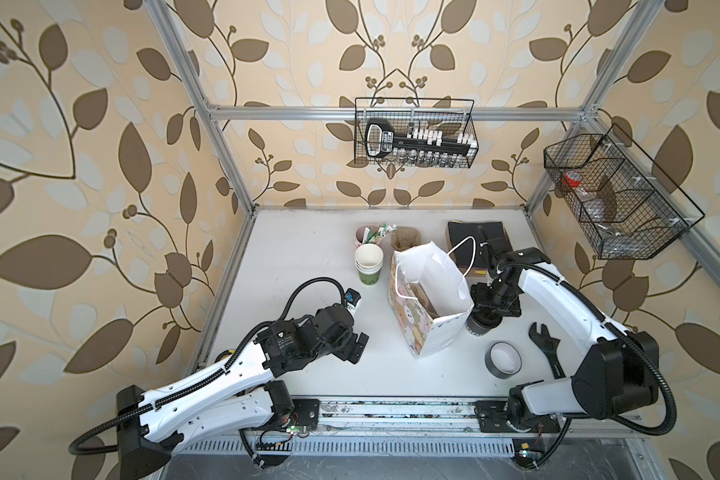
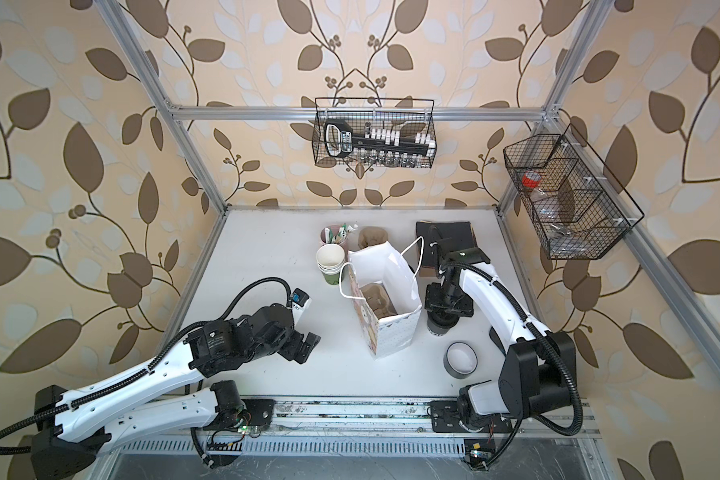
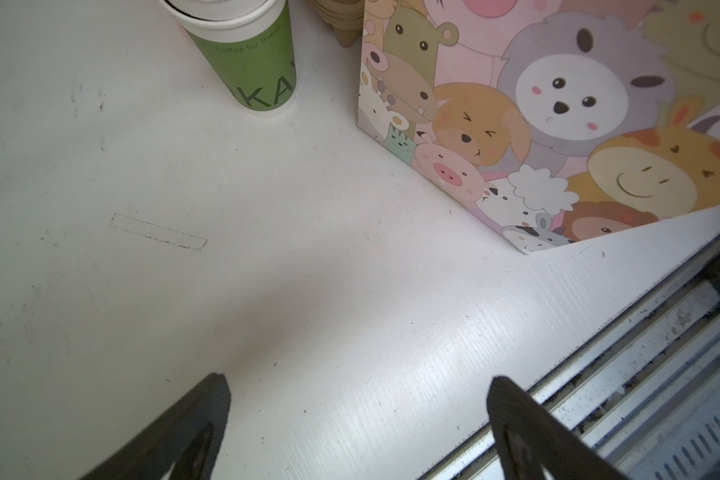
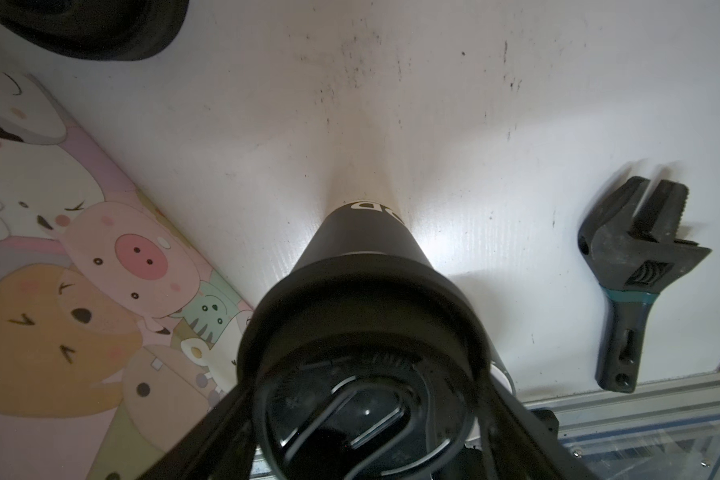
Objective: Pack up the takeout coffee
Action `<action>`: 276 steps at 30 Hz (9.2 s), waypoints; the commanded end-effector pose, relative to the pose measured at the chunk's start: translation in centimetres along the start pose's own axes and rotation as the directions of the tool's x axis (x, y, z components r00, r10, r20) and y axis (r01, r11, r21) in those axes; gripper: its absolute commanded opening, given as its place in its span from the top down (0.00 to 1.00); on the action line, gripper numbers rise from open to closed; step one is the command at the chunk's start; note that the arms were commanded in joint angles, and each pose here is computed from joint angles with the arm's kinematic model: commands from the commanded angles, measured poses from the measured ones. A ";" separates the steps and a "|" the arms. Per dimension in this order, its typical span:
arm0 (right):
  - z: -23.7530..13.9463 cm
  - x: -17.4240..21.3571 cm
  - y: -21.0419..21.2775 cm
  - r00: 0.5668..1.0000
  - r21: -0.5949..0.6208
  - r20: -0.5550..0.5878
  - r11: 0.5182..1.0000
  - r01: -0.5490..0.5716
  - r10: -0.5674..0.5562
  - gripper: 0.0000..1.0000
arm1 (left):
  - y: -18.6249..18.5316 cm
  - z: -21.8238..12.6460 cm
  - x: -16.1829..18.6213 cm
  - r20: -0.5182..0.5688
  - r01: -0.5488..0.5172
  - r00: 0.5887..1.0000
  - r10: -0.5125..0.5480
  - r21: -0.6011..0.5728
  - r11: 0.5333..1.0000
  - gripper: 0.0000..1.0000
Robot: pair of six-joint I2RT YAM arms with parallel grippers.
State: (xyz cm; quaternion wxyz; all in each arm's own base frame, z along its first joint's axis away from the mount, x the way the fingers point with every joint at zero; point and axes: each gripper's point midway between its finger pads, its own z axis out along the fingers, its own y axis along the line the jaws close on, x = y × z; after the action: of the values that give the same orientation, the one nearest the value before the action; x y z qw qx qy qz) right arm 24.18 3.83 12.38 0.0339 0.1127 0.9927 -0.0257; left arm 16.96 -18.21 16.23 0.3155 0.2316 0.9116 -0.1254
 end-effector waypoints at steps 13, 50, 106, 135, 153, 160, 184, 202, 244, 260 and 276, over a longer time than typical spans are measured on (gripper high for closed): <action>0.6 2.1 -0.1 0.993 0.006 -0.114 1.000 0.020 -0.019 0.20 | -0.4 -1.0 -1.2 0.029 0.004 1.000 -0.005 0.011 1.000 0.01; -10.2 3.2 -0.3 0.993 -0.126 0.121 0.992 0.018 -0.002 0.28 | -0.4 -1.0 -1.2 0.024 0.003 1.000 -0.003 0.009 1.000 0.01; -26.5 4.9 7.9 0.834 -0.301 0.529 0.883 0.360 -0.159 0.29 | -0.4 -0.3 -0.9 -0.001 0.006 1.000 -0.006 -0.005 1.000 0.01; -16.6 3.5 13.9 0.867 -0.101 0.254 0.880 0.464 -0.428 0.31 | -0.3 -0.3 -0.9 0.000 0.008 1.000 -0.008 -0.009 1.000 0.01; -12.1 3.4 14.4 0.867 0.002 0.128 0.874 0.486 -0.482 0.31 | -0.3 -0.4 -0.9 0.003 0.009 1.000 -0.009 -0.008 1.000 0.01; -10.5 3.8 14.1 0.869 0.029 0.083 0.873 0.487 -0.487 0.31 | -0.3 -0.4 -0.9 0.003 0.009 1.000 -0.009 -0.007 1.000 0.01; -6.7 5.2 14.1 0.881 0.004 0.026 0.881 0.472 -0.472 0.31 | -0.3 -0.3 -0.9 0.003 0.010 1.000 -0.010 -0.010 1.000 0.01; -4.8 5.9 14.0 0.892 -0.024 0.014 0.891 0.453 -0.453 0.31 | -0.2 -0.4 -0.9 0.004 0.013 1.000 -0.013 -0.014 1.000 0.01; -1.6 7.5 13.3 0.903 -0.060 -0.005 0.902 0.428 -0.429 0.32 | 0.0 -0.5 -1.0 0.012 0.017 1.000 -0.017 -0.021 1.000 0.01; 1.3 8.1 13.0 0.894 -0.030 -0.060 0.896 0.444 -0.445 0.32 | 0.0 -0.5 -1.0 0.012 0.018 1.000 -0.017 -0.020 1.000 0.01; 4.0 8.9 12.6 0.876 0.031 -0.112 0.880 0.475 -0.469 0.32 | -0.1 -0.5 -1.0 0.012 0.017 1.000 -0.017 -0.017 1.000 0.01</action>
State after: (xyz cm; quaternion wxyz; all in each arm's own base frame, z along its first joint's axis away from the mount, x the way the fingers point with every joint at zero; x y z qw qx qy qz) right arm 20.95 18.31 12.65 0.0529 -0.1187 0.9913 -0.0220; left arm 17.10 -18.35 15.77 0.3038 0.2312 0.9171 -0.1150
